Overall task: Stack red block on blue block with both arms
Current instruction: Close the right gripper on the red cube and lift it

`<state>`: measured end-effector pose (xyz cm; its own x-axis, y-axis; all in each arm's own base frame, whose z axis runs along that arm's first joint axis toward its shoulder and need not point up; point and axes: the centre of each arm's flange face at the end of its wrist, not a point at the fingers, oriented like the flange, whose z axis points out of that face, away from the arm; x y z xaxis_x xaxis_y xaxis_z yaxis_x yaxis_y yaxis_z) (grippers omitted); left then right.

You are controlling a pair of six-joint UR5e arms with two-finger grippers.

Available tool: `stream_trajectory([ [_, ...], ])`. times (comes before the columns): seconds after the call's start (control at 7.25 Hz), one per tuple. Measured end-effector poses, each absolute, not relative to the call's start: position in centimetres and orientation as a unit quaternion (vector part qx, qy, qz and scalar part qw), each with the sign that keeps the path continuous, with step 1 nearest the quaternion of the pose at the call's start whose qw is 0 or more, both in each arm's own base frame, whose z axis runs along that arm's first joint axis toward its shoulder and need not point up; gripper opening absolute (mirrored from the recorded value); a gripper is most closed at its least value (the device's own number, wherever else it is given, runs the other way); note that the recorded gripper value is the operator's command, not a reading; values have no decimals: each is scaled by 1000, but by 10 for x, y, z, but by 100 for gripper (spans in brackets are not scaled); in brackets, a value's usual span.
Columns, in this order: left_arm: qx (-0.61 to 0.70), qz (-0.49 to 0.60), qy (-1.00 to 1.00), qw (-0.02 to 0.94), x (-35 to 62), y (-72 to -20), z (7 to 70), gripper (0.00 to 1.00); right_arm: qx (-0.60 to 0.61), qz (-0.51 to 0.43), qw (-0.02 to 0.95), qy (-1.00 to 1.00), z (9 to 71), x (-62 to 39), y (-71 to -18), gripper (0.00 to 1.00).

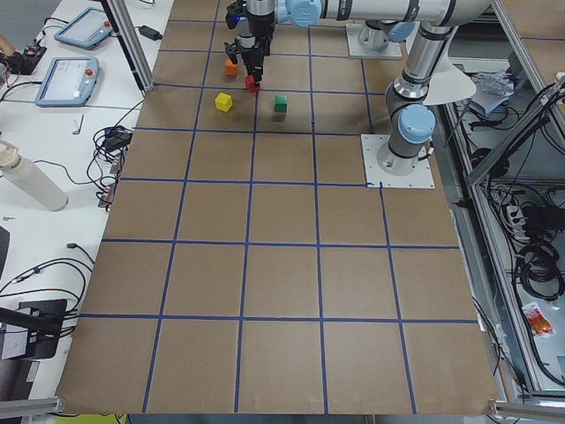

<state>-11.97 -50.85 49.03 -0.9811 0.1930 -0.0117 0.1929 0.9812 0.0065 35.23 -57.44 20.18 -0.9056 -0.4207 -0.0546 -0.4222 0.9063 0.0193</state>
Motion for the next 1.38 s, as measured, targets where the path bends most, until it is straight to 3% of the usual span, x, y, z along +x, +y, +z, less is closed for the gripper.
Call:
stream_trajectory([
  [0.41,97,3,995,6,-120,-508,489,100,-204,15,24,979,211,351,-573,0],
  [0.69,97,3,995,6,-120,-508,489,100,-193,9,19,981,257,335,-570,0],
  [1.38,98,1,995,7,-120,-509,492,100,-89,26,17,996,373,135,-567,0],
])
